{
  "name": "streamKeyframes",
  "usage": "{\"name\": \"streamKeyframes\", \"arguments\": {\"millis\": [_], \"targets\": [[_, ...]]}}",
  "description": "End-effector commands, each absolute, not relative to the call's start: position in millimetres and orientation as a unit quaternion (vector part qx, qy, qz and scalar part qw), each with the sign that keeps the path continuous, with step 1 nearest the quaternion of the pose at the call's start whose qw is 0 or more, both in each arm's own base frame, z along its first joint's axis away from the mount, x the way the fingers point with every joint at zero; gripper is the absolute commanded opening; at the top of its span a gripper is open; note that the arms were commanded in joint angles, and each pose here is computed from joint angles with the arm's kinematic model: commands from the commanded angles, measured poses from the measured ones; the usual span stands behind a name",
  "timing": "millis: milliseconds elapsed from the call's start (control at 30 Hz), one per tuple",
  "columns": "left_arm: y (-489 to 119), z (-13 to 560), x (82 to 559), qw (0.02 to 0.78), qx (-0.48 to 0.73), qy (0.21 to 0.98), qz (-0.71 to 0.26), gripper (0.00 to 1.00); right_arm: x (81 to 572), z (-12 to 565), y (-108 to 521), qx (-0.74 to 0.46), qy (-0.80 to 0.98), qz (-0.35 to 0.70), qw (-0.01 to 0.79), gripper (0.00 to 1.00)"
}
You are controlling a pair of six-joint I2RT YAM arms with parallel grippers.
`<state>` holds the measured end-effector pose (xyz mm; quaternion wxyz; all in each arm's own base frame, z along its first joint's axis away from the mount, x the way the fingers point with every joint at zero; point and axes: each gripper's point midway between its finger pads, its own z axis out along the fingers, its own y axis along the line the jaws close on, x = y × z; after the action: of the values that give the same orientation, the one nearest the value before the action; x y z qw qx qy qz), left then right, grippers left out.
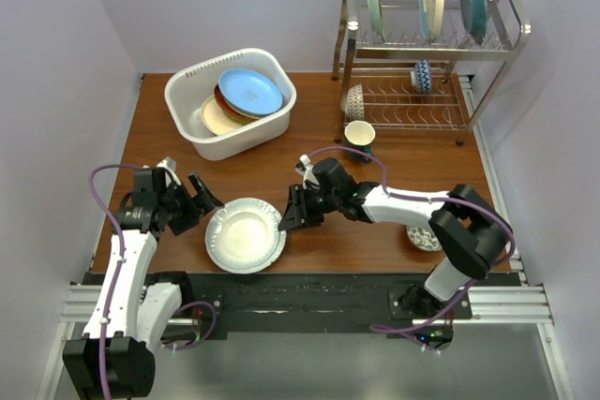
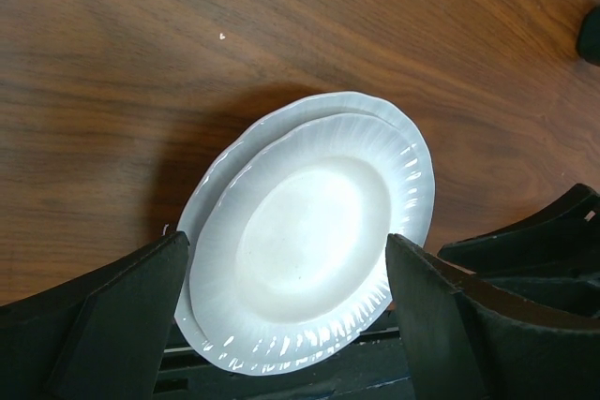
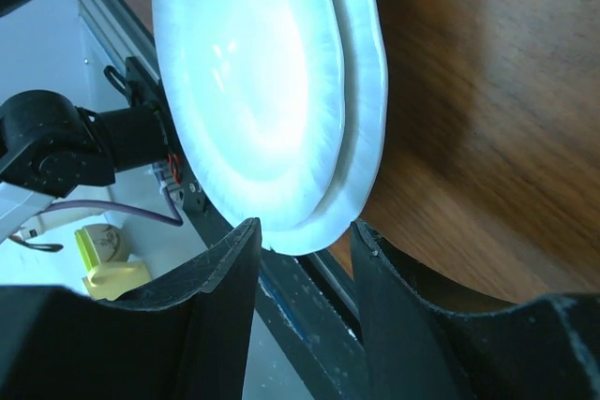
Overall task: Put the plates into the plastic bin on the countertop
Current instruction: Pick up the plate from the corner of the board.
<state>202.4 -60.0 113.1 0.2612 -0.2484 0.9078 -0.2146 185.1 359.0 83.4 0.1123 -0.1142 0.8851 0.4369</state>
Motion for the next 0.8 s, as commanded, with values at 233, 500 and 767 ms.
{"name": "streamKeyframes", "arguments": {"millis": [233,500,767], "targets": [[-58.4,115.3,201.0,0.265,-0.248,0.908,-0.209,0.9,180.2,89.9,392.1,-0.129,0.869,0.465,0.108,0.47],[-58.0,110.8,198.3,0.259,-0.249,0.91,-0.205,0.9,178.9,85.5,395.9,-0.131,0.872,0.46,0.107,0.47],[-57.0,102.9,193.6,0.253,-0.251,0.913,-0.2,0.9,171.8,65.7,400.7,-0.132,0.882,0.442,0.096,0.47]]}}
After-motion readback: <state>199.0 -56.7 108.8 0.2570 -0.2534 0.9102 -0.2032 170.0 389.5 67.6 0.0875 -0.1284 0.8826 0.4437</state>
